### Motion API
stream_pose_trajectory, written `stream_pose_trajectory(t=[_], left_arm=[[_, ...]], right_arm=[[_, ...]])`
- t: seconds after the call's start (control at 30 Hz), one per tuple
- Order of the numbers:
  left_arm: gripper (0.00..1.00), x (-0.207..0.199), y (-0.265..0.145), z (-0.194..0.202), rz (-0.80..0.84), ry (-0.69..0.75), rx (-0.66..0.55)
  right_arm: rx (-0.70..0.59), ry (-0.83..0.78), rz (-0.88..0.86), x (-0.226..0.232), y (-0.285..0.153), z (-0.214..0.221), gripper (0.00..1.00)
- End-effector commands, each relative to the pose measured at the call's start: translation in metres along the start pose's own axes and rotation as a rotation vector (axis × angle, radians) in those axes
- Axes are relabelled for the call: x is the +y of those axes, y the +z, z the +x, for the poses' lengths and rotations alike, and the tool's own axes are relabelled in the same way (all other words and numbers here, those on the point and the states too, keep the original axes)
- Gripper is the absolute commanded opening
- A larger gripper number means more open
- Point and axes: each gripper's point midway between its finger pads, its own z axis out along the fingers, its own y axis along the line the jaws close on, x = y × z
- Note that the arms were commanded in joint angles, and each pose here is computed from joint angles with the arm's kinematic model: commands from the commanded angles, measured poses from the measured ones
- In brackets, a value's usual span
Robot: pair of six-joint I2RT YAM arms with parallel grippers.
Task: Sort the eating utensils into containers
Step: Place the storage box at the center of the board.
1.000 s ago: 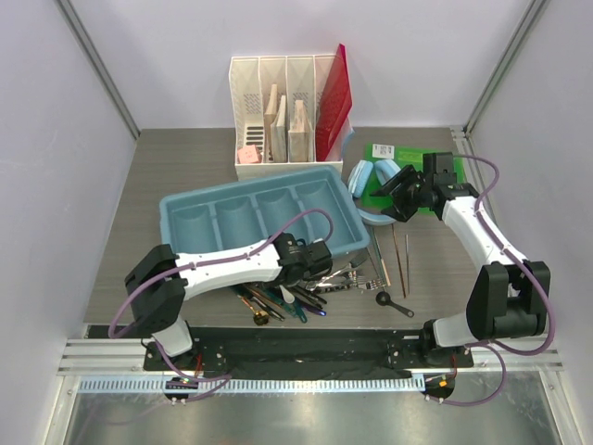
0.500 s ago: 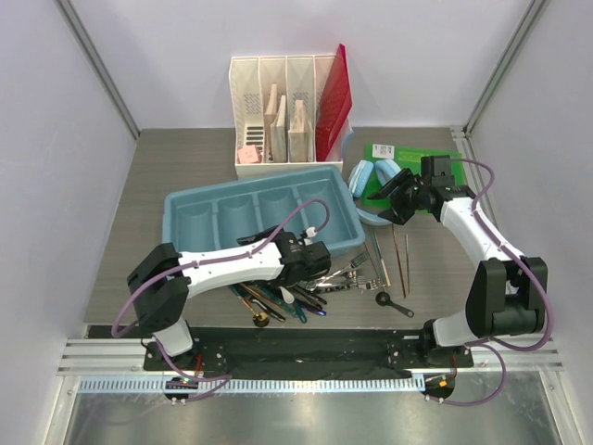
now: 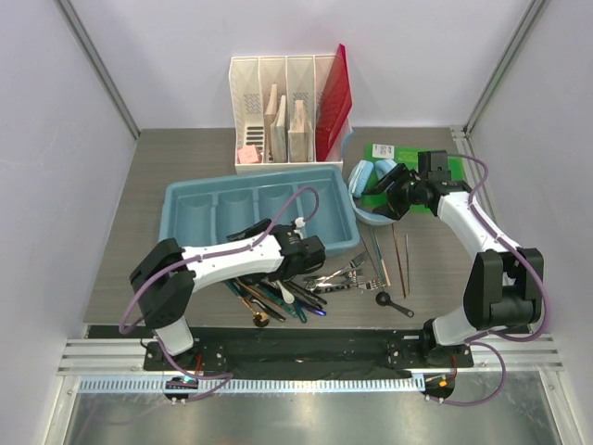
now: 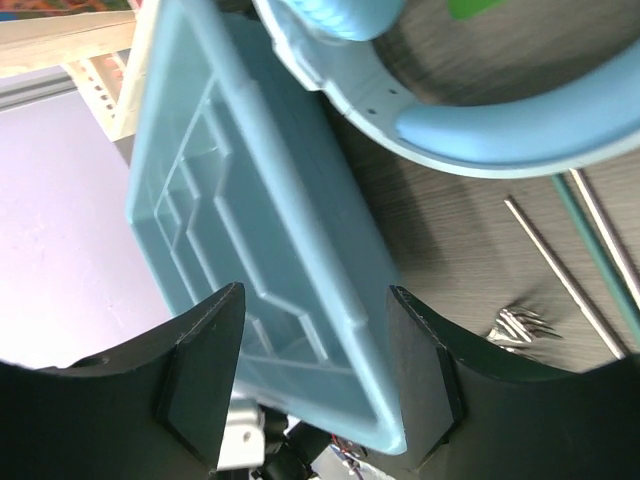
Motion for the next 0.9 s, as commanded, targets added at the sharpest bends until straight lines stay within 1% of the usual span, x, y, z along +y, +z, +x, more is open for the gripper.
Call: stream_pose_trajectory(t=[0.0,0.23,0.33,0.57,0.6,0.67,0.7,0.77,0.87], left_arm=[[0.80,0.004,0.012,-0.004,-0.030,-0.024,0.038],[0.80,-0.008,0.021,-0.007,0.008,-0.023,0.083],[0.80,-0.004,0.017,-0.008,0.004,-0.041,0.086],[0.77,0.030,-0.011,-0.012,0.026,-0.219,-0.006],[0.77,0.040,-0.018,-0.013,0.034,-0.270,-0.035],[0.77,0.050,-0.027,-0.014,0.047,-0.317,-0.066],[0.77,0.062,-0.036,-0.015,0.056,-0.371,-0.103],[0.77,0.076,-0.046,-0.018,0.063,-0.438,-0.149],[0.83,0.100,-0.058,-0.017,0.028,-0.577,-0.208]], right_arm=[[0.003,-0.057,-0.107,0.037,-0.009,-0.002,0.63],[0.009,-0.061,-0.110,0.036,-0.011,0.002,0.64],[0.007,-0.060,-0.111,0.036,-0.011,0.002,0.63],[0.007,-0.060,-0.114,0.039,-0.012,0.000,0.64],[0.008,-0.059,-0.112,0.039,-0.011,0.000,0.64],[0.010,-0.057,-0.115,0.041,-0.011,0.000,0.64],[0.011,-0.054,-0.112,0.040,-0.010,-0.001,0.64],[0.006,-0.057,-0.120,0.044,-0.011,-0.003,0.64],[-0.006,-0.053,-0.113,0.048,-0.012,-0.006,0.64]])
